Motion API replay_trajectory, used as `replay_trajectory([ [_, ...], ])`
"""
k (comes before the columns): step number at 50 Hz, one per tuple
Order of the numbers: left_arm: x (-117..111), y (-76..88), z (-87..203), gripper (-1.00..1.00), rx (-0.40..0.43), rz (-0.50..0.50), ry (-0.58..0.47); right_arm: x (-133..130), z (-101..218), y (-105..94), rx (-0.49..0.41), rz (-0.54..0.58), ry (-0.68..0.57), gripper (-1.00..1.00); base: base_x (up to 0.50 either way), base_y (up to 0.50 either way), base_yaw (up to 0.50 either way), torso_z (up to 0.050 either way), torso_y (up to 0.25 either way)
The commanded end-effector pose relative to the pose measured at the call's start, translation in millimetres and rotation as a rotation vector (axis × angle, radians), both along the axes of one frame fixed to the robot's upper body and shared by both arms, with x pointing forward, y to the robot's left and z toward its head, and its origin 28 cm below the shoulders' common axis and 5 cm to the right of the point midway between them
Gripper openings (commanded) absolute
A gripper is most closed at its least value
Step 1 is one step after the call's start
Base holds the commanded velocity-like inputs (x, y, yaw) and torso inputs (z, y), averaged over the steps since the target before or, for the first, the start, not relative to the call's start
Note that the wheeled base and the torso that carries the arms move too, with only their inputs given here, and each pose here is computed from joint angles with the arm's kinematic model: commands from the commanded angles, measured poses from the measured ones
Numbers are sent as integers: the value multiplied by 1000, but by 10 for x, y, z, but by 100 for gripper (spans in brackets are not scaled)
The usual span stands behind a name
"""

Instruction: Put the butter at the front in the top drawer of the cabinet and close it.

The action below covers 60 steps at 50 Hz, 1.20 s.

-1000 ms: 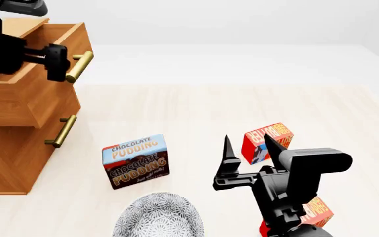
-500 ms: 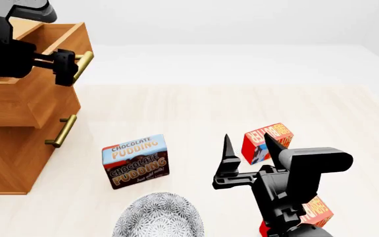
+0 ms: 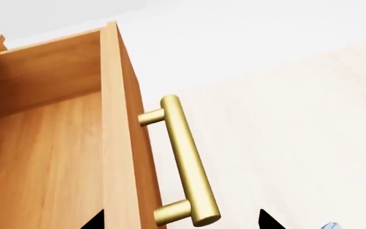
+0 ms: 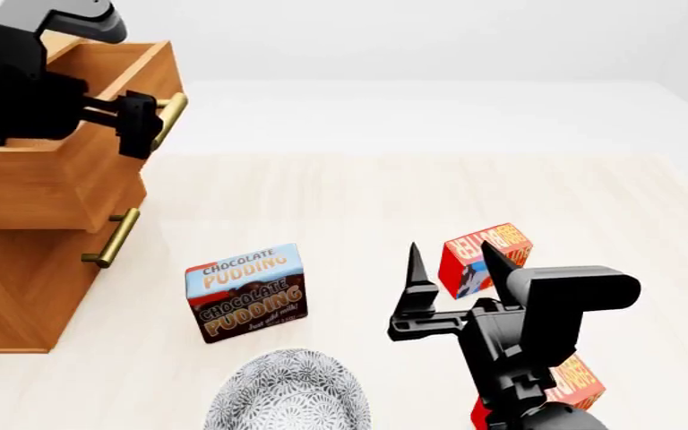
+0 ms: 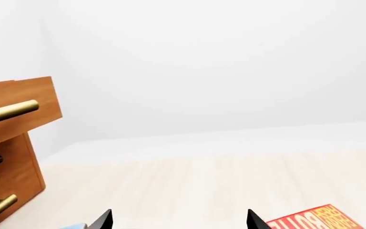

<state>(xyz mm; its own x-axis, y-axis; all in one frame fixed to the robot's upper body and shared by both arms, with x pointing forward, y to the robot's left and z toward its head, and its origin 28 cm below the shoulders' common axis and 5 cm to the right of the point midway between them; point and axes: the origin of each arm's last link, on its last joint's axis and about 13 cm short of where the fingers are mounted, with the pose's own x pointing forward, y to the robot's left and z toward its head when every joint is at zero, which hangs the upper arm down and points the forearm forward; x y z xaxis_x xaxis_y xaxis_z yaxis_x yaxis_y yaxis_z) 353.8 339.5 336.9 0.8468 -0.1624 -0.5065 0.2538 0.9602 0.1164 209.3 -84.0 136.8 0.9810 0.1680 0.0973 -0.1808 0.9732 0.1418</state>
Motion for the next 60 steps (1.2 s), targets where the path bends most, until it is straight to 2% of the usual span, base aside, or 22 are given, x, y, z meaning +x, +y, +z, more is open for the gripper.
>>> replay_trajectory([
  [1, 36, -100, 22, 100, -28, -65, -15, 13, -7, -11, 1, -2, 3, 100, 0, 0, 0, 0, 0],
  [33, 144, -242, -118, 100, -86, -169, -22, -4, 43, -18, -5, -19, -7, 100, 0, 0, 0, 0, 0],
  [60, 208, -344, -84, 100, -130, -218, -45, -4, 32, -32, -4, -22, -5, 100, 0, 0, 0, 0, 0],
])
